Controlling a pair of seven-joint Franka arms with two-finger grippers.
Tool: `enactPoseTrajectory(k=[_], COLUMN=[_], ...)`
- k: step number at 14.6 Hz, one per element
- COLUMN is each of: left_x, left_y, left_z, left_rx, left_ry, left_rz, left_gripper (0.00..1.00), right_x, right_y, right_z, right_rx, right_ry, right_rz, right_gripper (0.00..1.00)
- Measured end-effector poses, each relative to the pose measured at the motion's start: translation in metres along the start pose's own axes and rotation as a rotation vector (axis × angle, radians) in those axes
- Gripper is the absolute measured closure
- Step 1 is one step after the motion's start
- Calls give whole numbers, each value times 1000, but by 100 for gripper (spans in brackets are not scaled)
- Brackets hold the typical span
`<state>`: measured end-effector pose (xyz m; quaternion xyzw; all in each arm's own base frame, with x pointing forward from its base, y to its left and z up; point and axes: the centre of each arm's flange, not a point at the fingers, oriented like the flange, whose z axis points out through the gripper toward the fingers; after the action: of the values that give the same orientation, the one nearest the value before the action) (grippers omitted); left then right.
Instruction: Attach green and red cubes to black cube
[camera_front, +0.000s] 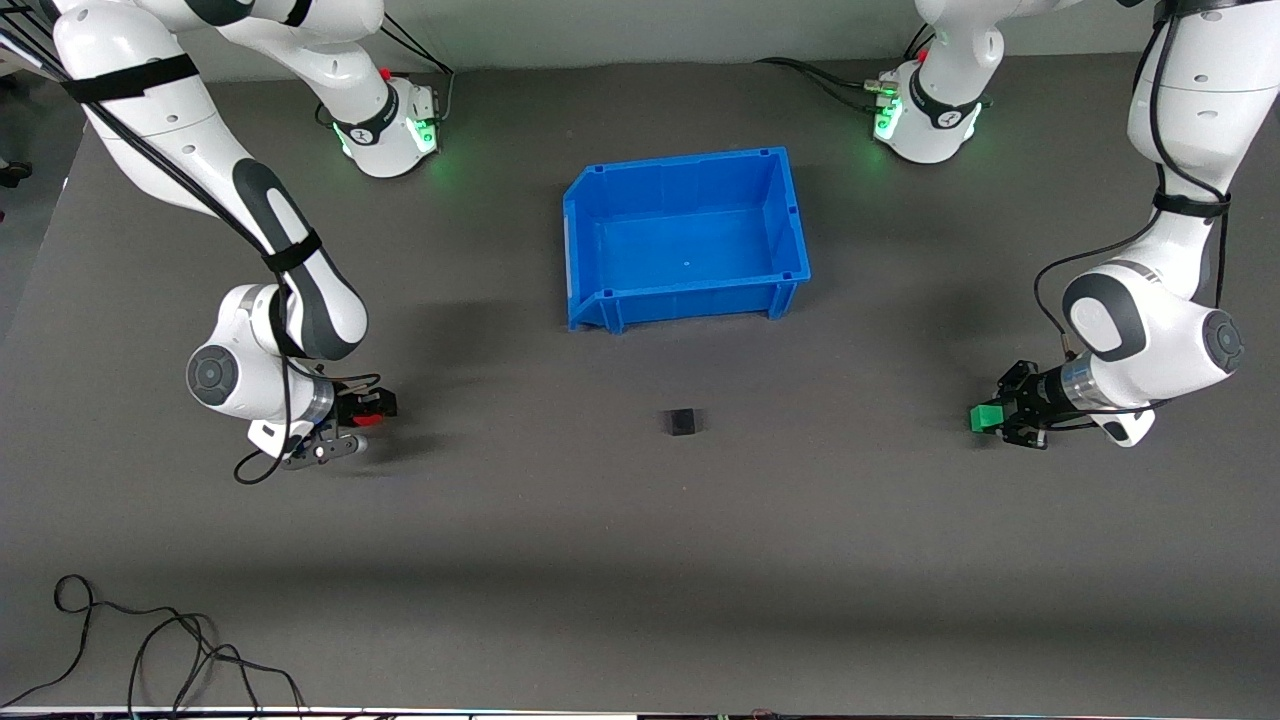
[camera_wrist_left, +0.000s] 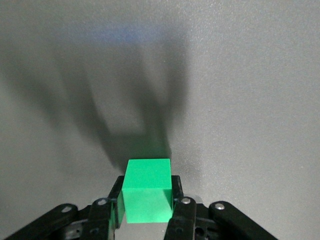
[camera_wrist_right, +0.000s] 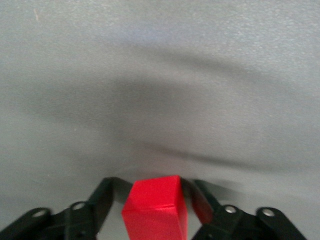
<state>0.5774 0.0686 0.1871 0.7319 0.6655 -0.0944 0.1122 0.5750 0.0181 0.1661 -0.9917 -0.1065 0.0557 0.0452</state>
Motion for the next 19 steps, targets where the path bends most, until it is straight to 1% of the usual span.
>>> enactPoseTrajectory(k=[2, 3, 6, 8, 11, 12, 14, 17, 19], left_x=[0, 0, 0, 0, -3, -5, -7, -12, -35], left_y=[0, 1, 2, 4, 12, 16, 21, 24, 29], left_z=[0, 0, -2, -4, -16, -22, -30, -30, -24], left_rx=[-1, -2, -5, -11, -4, 3, 4, 5, 17], left_ry=[0, 0, 0, 1, -25, -38, -50, -53, -57], left_rz=[0, 0, 0, 0, 1, 4, 7, -11, -32], left_gripper=[63, 63, 63, 63, 63, 63, 63, 63, 63], right_x=[0, 0, 0, 0, 10, 18, 36, 60, 69], right_y=[-2, -3, -3, -3, -20, -36, -78, -127, -146], right_z=[-2, -3, -3, -3, -14, -23, -45, -83, -99], right_rx=[7, 8, 8, 9, 14, 18, 23, 32, 49], right_ry=[-4, -4, -5, -4, 18, 26, 24, 26, 37], right_rz=[6, 9, 13, 60, 294, 377, 528, 677, 758], right_gripper=[56, 58, 58, 58, 58, 58, 58, 58, 58])
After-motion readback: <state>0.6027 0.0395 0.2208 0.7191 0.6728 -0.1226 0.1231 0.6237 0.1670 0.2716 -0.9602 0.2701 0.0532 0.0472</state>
